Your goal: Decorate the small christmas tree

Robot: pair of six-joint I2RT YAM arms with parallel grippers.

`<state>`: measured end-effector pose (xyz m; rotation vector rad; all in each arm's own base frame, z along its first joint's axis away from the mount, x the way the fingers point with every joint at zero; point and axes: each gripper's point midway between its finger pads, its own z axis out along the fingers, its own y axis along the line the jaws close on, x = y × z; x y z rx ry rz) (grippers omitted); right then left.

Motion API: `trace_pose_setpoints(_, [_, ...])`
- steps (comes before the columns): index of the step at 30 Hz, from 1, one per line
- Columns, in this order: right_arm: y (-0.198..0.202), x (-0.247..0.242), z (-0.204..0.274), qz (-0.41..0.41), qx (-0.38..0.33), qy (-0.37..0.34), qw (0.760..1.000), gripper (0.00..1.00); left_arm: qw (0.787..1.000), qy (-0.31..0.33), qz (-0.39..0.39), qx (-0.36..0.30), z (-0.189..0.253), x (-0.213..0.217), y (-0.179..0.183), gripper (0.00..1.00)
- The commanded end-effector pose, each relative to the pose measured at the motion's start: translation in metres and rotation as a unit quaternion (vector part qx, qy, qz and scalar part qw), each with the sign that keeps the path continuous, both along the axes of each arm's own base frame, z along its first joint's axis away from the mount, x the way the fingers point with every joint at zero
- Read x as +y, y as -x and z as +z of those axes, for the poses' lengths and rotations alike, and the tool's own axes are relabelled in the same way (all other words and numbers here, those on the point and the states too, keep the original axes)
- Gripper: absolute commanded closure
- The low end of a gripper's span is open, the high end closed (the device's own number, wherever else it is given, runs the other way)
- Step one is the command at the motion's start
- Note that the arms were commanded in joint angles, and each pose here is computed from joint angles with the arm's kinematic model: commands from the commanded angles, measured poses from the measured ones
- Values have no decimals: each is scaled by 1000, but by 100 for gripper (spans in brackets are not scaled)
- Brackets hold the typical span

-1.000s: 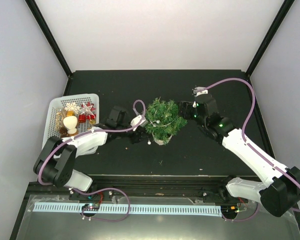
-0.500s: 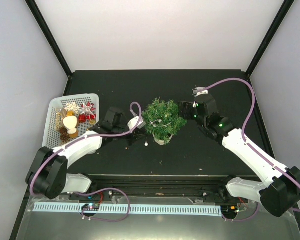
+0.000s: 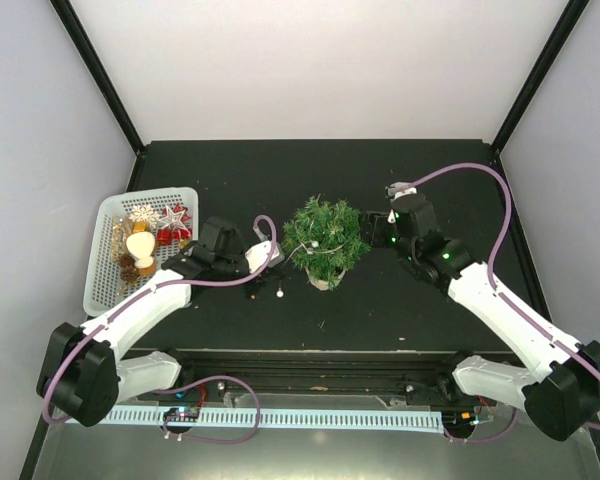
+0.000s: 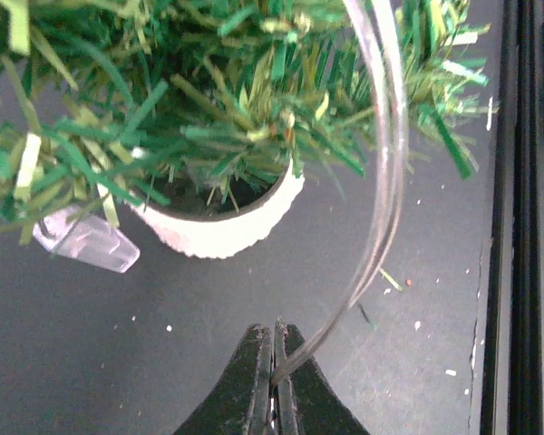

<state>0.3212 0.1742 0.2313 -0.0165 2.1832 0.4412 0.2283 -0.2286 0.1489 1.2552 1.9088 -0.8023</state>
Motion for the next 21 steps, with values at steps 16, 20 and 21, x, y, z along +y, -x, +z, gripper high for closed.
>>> trace_pose_setpoints(16, [19, -1, -56, -1, 68, 7, 998, 32, 994, -69, 31, -72, 29, 36, -11, 98])
trace_pose_setpoints(20, [4, 2, -55, -12, 70, 23, 997, 34, 995, -72, 26, -71, 30, 37, -6, 97])
trace_pose_setpoints(21, [1, 3, -54, -12, 69, 25, 997, 34, 994, -75, 26, -73, 29, 38, -5, 95])
